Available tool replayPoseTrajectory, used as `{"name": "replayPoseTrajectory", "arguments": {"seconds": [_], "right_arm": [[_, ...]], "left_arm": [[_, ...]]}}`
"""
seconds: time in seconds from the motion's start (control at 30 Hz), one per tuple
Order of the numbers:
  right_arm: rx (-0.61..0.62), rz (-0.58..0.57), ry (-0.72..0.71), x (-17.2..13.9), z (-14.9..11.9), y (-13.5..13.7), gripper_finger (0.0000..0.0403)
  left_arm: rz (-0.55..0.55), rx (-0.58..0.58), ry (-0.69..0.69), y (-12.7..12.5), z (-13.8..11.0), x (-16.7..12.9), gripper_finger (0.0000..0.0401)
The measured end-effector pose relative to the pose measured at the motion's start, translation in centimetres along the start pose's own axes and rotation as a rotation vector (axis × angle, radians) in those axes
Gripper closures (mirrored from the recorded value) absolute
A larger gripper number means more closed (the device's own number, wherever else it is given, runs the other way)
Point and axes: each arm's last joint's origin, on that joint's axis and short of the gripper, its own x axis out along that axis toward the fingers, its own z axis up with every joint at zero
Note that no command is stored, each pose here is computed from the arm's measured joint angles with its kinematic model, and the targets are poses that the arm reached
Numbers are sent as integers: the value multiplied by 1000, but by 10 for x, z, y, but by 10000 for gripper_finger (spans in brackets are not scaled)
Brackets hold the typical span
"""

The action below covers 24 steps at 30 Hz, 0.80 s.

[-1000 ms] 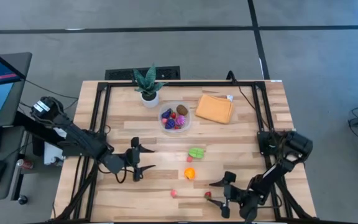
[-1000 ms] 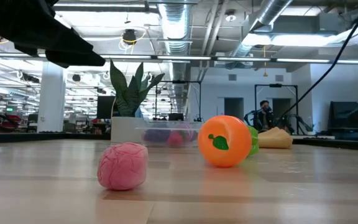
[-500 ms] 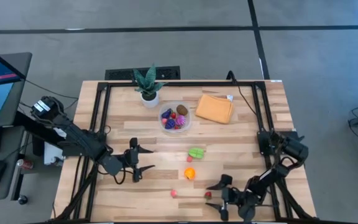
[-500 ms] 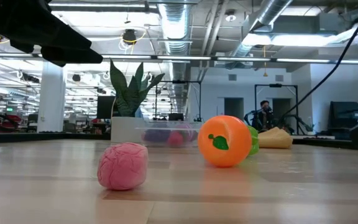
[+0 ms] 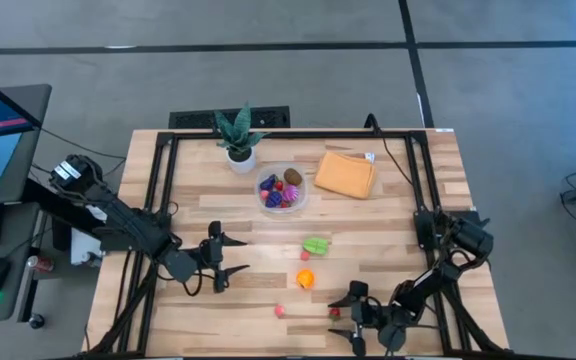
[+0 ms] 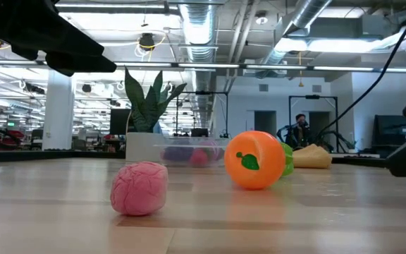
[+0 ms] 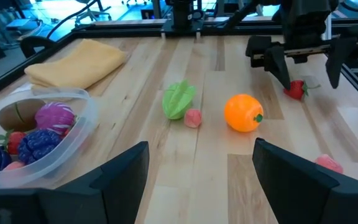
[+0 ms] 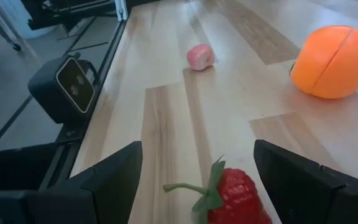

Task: Pick and placing Produce into tupperware
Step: Put the red strawberry into the transparent bin

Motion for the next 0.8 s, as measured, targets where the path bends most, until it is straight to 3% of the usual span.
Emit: {"name": "replayPoseTrajectory", "arguments": {"seconds": [0.8], "right_arm": [[-50, -86, 85, 1, -10, -12, 74]], "left_arm": [[-15, -15, -6, -5, -1, -5, 124]]}}
